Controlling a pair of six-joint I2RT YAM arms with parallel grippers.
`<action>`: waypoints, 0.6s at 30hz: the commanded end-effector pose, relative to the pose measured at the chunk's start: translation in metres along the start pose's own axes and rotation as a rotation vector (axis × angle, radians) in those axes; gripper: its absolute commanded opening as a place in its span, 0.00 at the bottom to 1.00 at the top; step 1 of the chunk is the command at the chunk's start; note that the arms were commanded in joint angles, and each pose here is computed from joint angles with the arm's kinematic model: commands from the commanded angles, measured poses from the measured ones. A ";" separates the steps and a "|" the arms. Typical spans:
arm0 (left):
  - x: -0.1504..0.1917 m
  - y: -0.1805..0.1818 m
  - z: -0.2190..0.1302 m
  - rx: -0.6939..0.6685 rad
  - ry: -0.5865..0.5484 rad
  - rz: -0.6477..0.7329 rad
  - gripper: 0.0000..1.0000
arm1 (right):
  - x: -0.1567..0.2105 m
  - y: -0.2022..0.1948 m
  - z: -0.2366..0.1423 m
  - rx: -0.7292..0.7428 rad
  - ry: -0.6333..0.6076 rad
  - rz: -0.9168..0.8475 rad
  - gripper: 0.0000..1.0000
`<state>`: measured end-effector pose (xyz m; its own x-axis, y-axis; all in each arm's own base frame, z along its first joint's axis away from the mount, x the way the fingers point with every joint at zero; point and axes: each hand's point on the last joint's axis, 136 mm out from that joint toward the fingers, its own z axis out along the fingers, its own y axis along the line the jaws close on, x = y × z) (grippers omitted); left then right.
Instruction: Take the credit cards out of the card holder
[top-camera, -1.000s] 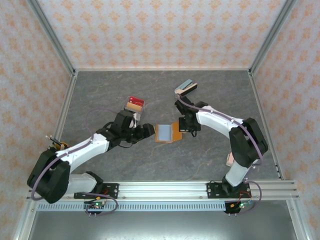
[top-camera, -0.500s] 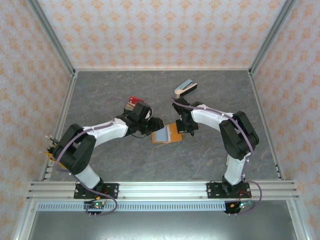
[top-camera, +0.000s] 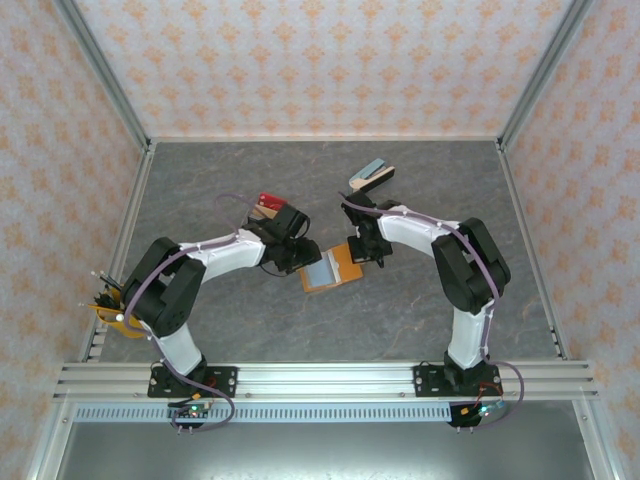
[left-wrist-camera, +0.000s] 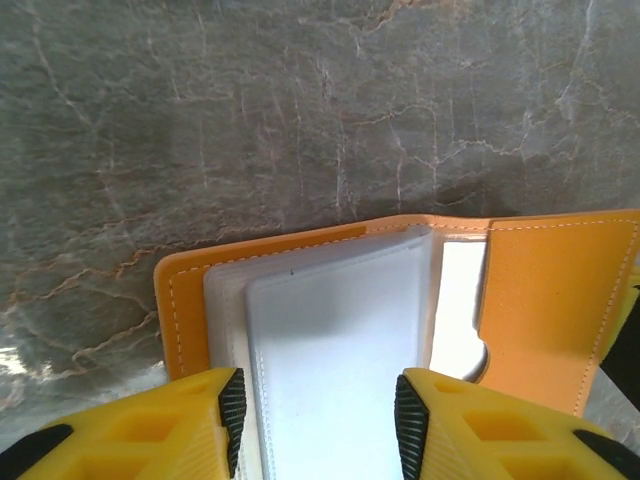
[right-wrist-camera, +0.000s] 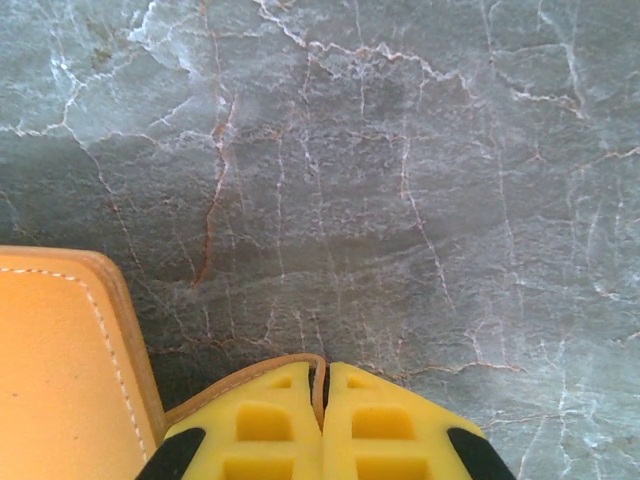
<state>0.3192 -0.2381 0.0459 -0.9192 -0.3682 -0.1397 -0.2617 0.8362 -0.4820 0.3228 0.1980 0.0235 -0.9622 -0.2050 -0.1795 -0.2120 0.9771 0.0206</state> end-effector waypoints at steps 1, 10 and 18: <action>0.000 0.003 -0.013 -0.005 -0.031 0.009 0.47 | 0.002 0.002 0.005 -0.012 0.017 0.016 0.03; 0.002 0.005 0.003 -0.031 0.016 0.007 0.45 | 0.008 0.004 0.010 -0.031 0.030 0.037 0.03; 0.008 0.012 0.015 -0.040 0.049 -0.005 0.45 | 0.008 0.004 0.010 -0.031 0.029 0.040 0.03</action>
<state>0.3145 -0.2388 0.0355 -0.9266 -0.3602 -0.1081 -0.2709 0.8386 -0.4725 0.3228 0.2047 0.0230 -0.9672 -0.1779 -0.1811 -0.1921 0.9793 0.0641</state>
